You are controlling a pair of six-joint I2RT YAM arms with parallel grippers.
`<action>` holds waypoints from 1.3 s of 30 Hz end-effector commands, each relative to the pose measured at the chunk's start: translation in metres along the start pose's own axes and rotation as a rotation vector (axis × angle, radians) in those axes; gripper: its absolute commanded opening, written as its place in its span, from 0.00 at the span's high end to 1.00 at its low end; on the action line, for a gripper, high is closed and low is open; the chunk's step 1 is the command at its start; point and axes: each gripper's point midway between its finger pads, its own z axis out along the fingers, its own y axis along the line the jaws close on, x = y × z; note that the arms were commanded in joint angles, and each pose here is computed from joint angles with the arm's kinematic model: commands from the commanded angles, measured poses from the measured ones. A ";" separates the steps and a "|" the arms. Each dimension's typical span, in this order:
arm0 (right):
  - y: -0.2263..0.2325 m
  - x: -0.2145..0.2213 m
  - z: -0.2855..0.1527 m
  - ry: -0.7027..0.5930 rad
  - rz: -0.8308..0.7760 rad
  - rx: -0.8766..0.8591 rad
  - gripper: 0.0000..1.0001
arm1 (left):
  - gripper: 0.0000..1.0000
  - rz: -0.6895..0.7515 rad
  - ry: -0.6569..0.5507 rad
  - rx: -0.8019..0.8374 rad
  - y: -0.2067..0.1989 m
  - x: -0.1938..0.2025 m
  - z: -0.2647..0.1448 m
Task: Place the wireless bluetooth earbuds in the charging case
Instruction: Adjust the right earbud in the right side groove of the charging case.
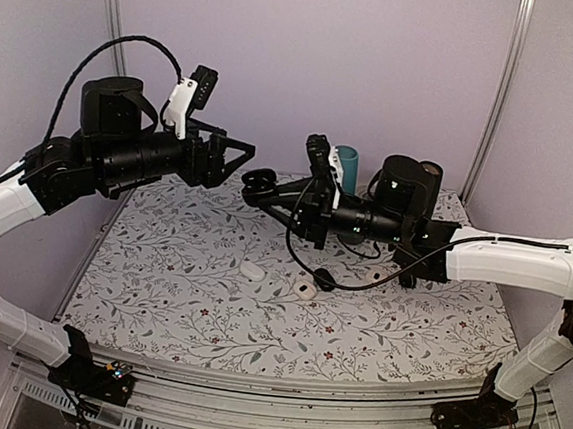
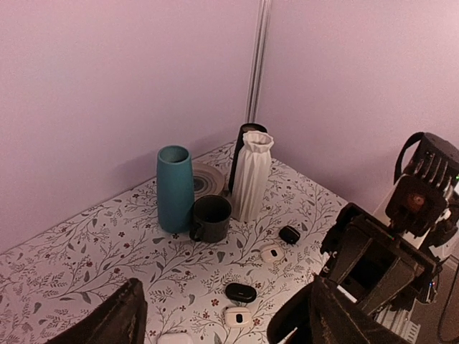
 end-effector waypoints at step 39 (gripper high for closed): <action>0.050 0.011 -0.004 0.129 0.099 -0.379 0.97 | 0.12 0.472 0.067 0.209 -0.045 0.038 -0.022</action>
